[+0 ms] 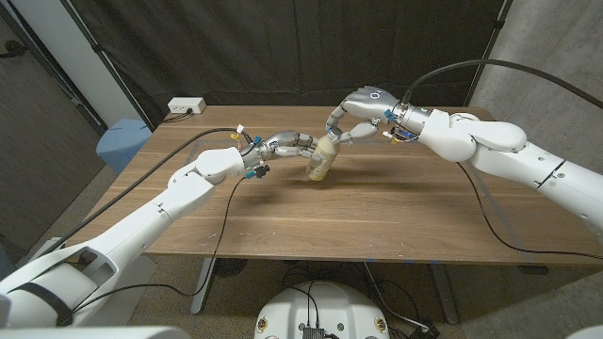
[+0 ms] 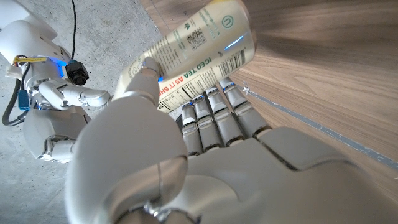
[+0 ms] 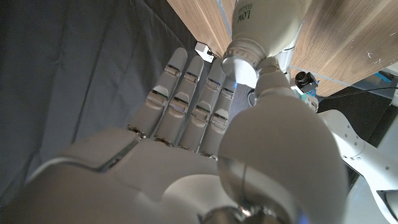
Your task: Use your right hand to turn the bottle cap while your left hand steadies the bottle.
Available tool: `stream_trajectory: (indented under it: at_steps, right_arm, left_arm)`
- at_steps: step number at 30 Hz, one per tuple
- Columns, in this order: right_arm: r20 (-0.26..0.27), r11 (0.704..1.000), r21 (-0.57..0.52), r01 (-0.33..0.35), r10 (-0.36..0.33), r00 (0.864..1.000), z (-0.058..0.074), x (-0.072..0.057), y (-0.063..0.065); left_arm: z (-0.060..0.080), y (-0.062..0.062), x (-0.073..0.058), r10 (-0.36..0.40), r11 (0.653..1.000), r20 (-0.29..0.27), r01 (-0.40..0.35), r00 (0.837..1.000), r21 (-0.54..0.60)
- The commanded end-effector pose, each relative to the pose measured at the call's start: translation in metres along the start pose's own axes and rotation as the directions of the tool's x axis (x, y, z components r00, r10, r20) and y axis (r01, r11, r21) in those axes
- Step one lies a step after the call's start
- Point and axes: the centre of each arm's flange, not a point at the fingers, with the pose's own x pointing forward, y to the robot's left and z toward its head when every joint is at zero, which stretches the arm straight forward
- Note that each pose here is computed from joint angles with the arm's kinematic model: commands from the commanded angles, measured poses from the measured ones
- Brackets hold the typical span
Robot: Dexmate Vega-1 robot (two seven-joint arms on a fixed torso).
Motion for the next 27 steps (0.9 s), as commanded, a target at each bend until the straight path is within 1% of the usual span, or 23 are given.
stream_trajectory:
  at_steps: [1, 4, 9, 15, 20, 23, 27]
  right_arm:
    - [0.073, 0.999, -0.049, 0.003, 0.0, 0.997, 0.005, 0.001, -0.003]
    - [0.09, 0.998, -0.062, 0.014, -0.009, 0.996, 0.006, 0.001, -0.003]
    - [0.128, 0.989, -0.141, 0.039, -0.021, 0.992, 0.009, 0.001, -0.001]
    - [0.17, 0.975, -0.214, 0.063, -0.026, 0.985, 0.012, 0.0, -0.002]
    - [0.203, 0.956, -0.277, 0.095, -0.038, 0.978, 0.014, -0.001, -0.004]
    - [0.209, 0.947, -0.305, 0.102, -0.038, 0.977, 0.015, -0.002, -0.004]
    - [0.191, 0.947, -0.307, 0.098, -0.04, 0.981, 0.017, -0.003, -0.006]
  left_arm:
    - [0.0, 0.002, 0.0, -0.02, 0.999, 0.018, 0.02, 1.0, -0.035]
    - [0.0, 0.004, 0.001, -0.033, 0.997, 0.031, 0.035, 0.999, -0.062]
    - [0.0, 0.005, 0.0, -0.044, 0.996, 0.038, 0.047, 0.998, -0.072]
    - [0.001, 0.006, 0.0, -0.064, 0.993, 0.051, 0.069, 0.997, -0.093]
    - [0.001, 0.008, 0.0, -0.082, 0.99, 0.064, 0.089, 0.995, -0.111]
    - [0.001, 0.008, 0.0, -0.086, 0.99, 0.064, 0.093, 0.994, -0.108]
    - [0.001, 0.008, -0.001, -0.088, 0.99, 0.063, 0.094, 0.994, -0.107]
